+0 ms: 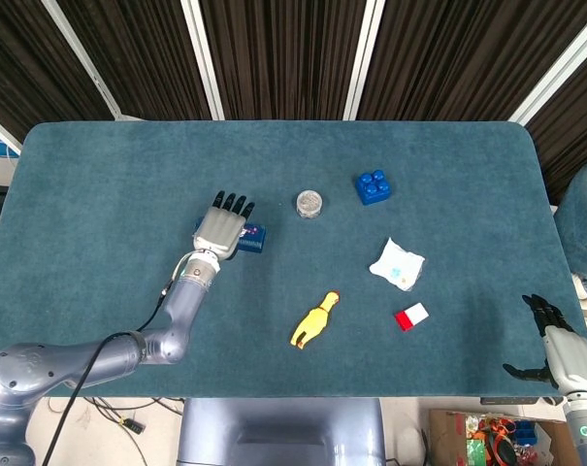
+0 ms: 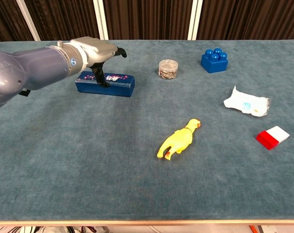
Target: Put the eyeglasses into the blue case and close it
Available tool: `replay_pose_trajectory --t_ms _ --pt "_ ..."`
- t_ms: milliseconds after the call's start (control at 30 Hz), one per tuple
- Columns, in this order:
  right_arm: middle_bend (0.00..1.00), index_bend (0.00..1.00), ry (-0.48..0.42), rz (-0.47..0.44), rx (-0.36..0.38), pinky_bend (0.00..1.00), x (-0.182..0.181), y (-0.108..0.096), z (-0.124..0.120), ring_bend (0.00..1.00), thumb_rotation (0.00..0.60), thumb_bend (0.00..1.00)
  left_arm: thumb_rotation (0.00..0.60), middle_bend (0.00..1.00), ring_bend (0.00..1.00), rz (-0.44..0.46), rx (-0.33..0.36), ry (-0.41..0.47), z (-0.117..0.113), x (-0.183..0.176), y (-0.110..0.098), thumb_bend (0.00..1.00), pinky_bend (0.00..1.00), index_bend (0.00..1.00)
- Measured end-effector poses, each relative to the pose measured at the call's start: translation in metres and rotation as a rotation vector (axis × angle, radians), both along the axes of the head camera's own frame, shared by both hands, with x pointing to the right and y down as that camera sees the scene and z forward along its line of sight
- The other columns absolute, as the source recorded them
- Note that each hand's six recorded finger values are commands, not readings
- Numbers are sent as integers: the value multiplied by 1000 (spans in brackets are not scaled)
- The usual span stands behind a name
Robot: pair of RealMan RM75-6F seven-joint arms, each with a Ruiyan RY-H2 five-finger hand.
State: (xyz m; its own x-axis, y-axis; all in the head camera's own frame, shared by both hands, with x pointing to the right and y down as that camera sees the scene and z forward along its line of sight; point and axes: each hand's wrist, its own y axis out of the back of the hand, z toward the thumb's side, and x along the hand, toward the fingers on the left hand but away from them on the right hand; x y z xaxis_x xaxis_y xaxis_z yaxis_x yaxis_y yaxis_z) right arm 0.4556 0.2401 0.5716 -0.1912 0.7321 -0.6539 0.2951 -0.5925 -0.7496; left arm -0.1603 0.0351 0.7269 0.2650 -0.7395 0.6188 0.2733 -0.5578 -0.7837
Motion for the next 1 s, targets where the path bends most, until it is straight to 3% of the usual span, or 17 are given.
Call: replay_pose_trajectory --t_ms 167,367,633,800,1000 --pt "0 0 0 0 11 210 0 -1 -1 40 600 116 600 69 6 -54 60 0 -27 -18 -2 189 38 95" --pt "0 0 -3 -29 79 210 -3 -9 -8 39 600 118 600 67 6 -111 44 44 -71 -43 15 189 39 95" --pt "0 0 6 -115 209 210 -10 -21 -17 37 600 115 600 69 6 -208 29 27 -135 -116 47 189 39 95" --pt "0 0 12 -158 283 210 -13 -24 -22 37 600 115 600 70 6 -218 44 33 -157 -138 65 189 39 95" --pt "0 0 0 -151 297 210 -12 -24 -21 38 600 115 600 70 6 -211 66 57 -175 -155 88 189 39 95"
